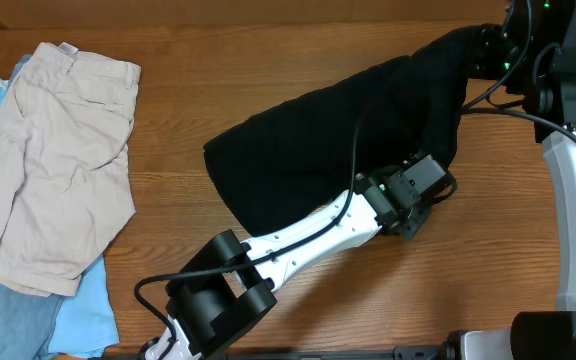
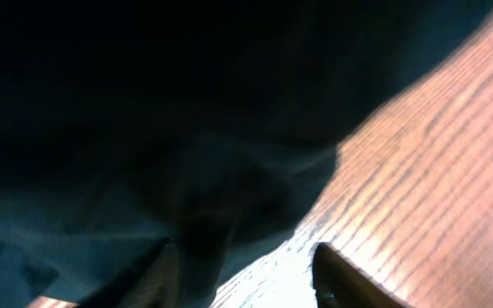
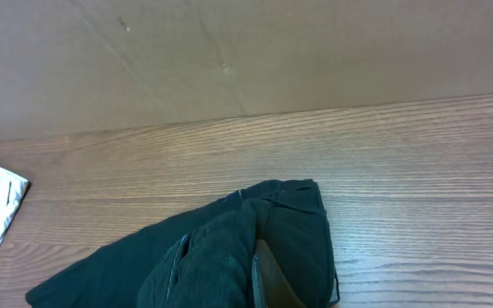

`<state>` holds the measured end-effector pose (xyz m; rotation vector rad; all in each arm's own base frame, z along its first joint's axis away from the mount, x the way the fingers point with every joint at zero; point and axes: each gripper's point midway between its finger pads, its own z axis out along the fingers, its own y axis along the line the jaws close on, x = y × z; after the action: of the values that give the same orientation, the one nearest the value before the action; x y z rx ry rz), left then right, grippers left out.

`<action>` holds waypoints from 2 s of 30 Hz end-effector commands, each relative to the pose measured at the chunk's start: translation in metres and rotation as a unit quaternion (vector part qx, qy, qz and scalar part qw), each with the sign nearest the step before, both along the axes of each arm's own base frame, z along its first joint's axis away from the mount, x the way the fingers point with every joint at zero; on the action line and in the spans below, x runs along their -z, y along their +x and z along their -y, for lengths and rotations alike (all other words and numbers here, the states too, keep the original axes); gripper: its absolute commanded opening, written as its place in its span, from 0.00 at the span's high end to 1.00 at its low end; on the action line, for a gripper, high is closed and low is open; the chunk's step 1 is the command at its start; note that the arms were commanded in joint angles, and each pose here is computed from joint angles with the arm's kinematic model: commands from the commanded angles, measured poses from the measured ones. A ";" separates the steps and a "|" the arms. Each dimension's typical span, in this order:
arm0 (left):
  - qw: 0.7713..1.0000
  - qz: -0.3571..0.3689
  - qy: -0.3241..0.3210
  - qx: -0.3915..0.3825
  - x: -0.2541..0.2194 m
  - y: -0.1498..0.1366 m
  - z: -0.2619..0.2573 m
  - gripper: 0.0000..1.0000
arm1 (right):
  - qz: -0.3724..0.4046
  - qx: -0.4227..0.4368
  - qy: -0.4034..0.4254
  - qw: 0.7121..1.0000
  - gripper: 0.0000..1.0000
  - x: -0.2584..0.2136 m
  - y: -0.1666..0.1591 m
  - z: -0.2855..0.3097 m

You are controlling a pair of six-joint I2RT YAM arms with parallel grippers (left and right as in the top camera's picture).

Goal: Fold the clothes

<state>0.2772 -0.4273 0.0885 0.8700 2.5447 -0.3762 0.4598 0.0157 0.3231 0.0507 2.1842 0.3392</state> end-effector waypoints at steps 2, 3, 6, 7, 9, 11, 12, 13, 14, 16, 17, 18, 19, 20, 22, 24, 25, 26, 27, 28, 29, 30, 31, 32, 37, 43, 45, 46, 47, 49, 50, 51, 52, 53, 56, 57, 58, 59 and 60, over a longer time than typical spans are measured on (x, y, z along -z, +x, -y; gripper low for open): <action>0.999 0.002 0.002 -0.033 0.009 0.002 -0.008 0.38 | 0.024 0.003 0.000 1.000 0.96 -0.019 0.003 0.002; 0.999 0.011 0.010 -0.039 0.012 0.005 -0.012 0.34 | 0.024 0.003 0.000 1.000 0.96 -0.019 0.003 0.002; 0.999 0.018 0.022 -0.045 0.027 0.011 -0.011 0.24 | 0.024 0.003 0.000 1.000 0.96 -0.019 0.003 0.002; 0.999 0.014 0.026 -0.039 0.037 0.010 -0.009 0.18 | 0.024 0.003 0.000 1.000 0.96 -0.019 0.002 0.002; 0.999 0.000 0.028 -0.018 0.048 0.005 -0.005 0.12 | 0.024 0.003 0.000 1.000 0.96 -0.019 0.003 0.002; 1.000 -0.004 0.015 0.021 0.047 -0.003 0.006 0.10 | 0.025 0.003 0.000 1.000 0.96 -0.020 0.003 0.002; 0.999 0.001 0.019 0.033 0.047 -0.005 0.008 0.09 | 0.024 0.003 0.000 1.000 0.96 -0.019 0.003 0.002; 0.999 0.008 0.024 0.041 0.047 -0.007 0.009 0.09 | 0.024 0.003 0.000 1.000 0.96 -0.019 0.003 0.002; 0.998 0.024 0.033 0.042 0.047 -0.006 0.009 0.08 | 0.024 0.003 0.000 1.000 0.96 -0.019 0.003 0.002; 0.998 0.040 0.040 0.037 0.048 -0.003 0.010 0.07 | 0.024 0.003 0.000 1.000 0.96 -0.019 0.003 0.002; 0.997 0.045 0.042 0.036 0.051 -0.002 0.010 0.07 | 0.024 0.003 0.000 1.000 0.96 -0.019 0.003 0.002; 0.997 0.049 0.047 0.033 0.055 0.000 0.010 0.09 | 0.024 0.003 0.000 1.000 0.96 -0.019 0.003 0.002; 0.997 0.053 0.051 0.037 0.060 0.001 0.011 0.10 | 0.024 0.003 0.000 1.000 0.96 -0.019 0.003 0.002; 0.995 0.058 0.056 0.051 0.068 0.002 0.013 0.10 | 0.024 0.003 0.000 1.000 0.96 -0.019 0.003 0.002; 0.994 0.063 0.065 0.068 0.087 0.004 0.017 0.09 | 0.024 0.003 0.000 1.000 0.96 -0.019 0.003 0.002; 0.993 0.073 0.067 0.061 0.090 0.010 0.017 0.28 | 0.024 0.003 0.000 1.000 0.96 -0.019 0.003 0.002; 0.993 0.082 0.071 0.055 0.087 0.014 0.015 0.71 | 0.024 0.003 0.000 1.000 0.96 -0.019 0.003 0.002; 0.992 0.086 0.074 0.052 0.085 0.016 0.015 0.91 | 0.024 0.003 0.000 1.000 0.96 -0.019 0.003 0.002; 0.991 0.093 0.083 0.046 0.081 0.019 0.011 0.96 | 0.025 0.002 -0.001 1.000 0.96 -0.019 0.003 0.002; 0.989 0.098 0.099 0.039 0.071 0.023 0.005 0.96 | 0.024 0.002 -0.001 1.000 0.96 -0.019 0.003 0.002; 0.988 0.104 0.113 0.033 0.062 0.026 -0.001 0.96 | 0.024 0.002 -0.001 1.000 0.96 -0.019 0.003 0.002; 0.983 0.113 0.141 0.020 0.043 0.032 -0.014 0.96 | 0.024 0.003 -0.001 1.000 0.96 -0.019 0.003 0.003; 0.981 0.113 0.156 0.012 0.020 0.036 -0.024 0.96 | 0.024 0.005 0.000 1.000 0.96 -0.019 0.003 0.004; 0.982 0.102 0.161 0.004 -0.014 0.039 -0.039 0.96 | 0.024 0.005 0.000 1.000 0.96 -0.019 0.003 0.005; 0.988 0.090 0.084 -0.091 -0.157 0.066 -0.145 0.96 | 0.006 -0.003 0.012 1.000 0.96 -0.018 -0.006 0.004; 0.930 0.199 -0.016 -0.308 -0.292 0.089 -0.339 0.96 | -0.009 -0.002 0.014 1.000 0.96 -0.072 -0.046 0.000; 0.923 0.229 -0.016 -0.308 -0.313 0.078 -0.356 0.96 | -0.002 -0.002 0.013 1.000 0.96 -0.098 -0.065 -0.001; 0.920 0.246 -0.021 -0.304 -0.326 0.072 -0.359 0.96 | 0.006 0.000 0.011 1.000 0.96 -0.115 -0.079 -0.002; 0.918 0.258 -0.026 -0.302 -0.336 0.067 -0.360 0.96 | 0.010 0.001 0.009 1.000 0.96 -0.124 -0.087 -0.002; 0.909 0.284 -0.042 -0.301 -0.362 0.055 -0.364 0.96 | 0.019 0.007 0.005 1.000 0.96 -0.144 -0.111 -0.002; 0.906 0.299 -0.047 -0.297 -0.376 0.047 -0.366 0.96 | 0.024 0.007 0.004 1.000 0.96 -0.154 -0.125 -0.003; 0.900 0.319 -0.052 -0.292 -0.393 0.036 -0.369 0.96 | 0.029 0.010 0.002 1.000 0.96 -0.163 -0.141 -0.004; 0.895 0.334 -0.059 -0.290 -0.407 0.025 -0.373 0.96 | 0.034 0.010 0.001 0.999 0.96 -0.170 -0.156 -0.005; 0.891 0.344 -0.065 -0.290 -0.419 0.012 -0.377 0.96 | 0.038 0.010 0.001 0.999 0.96 -0.175 -0.168 -0.006; 0.891 0.349 -0.050 -0.285 -0.429 -0.027 -0.391 0.96 | 0.074 0.014 -0.002 0.997 0.96 -0.194 -0.195 -0.008; 0.894 0.344 -0.048 -0.284 -0.426 -0.035 -0.392 0.96 | 0.087 0.015 -0.004 0.996 0.96 -0.200 -0.206 -0.008; 0.897 0.337 -0.046 -0.282 -0.423 -0.037 -0.392 0.96 | 0.093 0.028 -0.002 0.995 0.96 -0.204 -0.212 -0.005; 0.902 0.325 -0.036 -0.282 -0.416 -0.038 -0.393 0.96 | 0.097 0.047 -0.009 0.994 0.96 -0.206 -0.216 0.001; 0.913 0.296 -0.016 -0.281 -0.399 -0.025 -0.390 0.96 | 0.087 0.063 -0.009 0.994 0.96 -0.201 -0.212 0.006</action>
<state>0.2350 -0.0551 0.5024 0.2183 2.0014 -0.0974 0.2447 0.0398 0.5231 -0.0118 2.0159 0.3850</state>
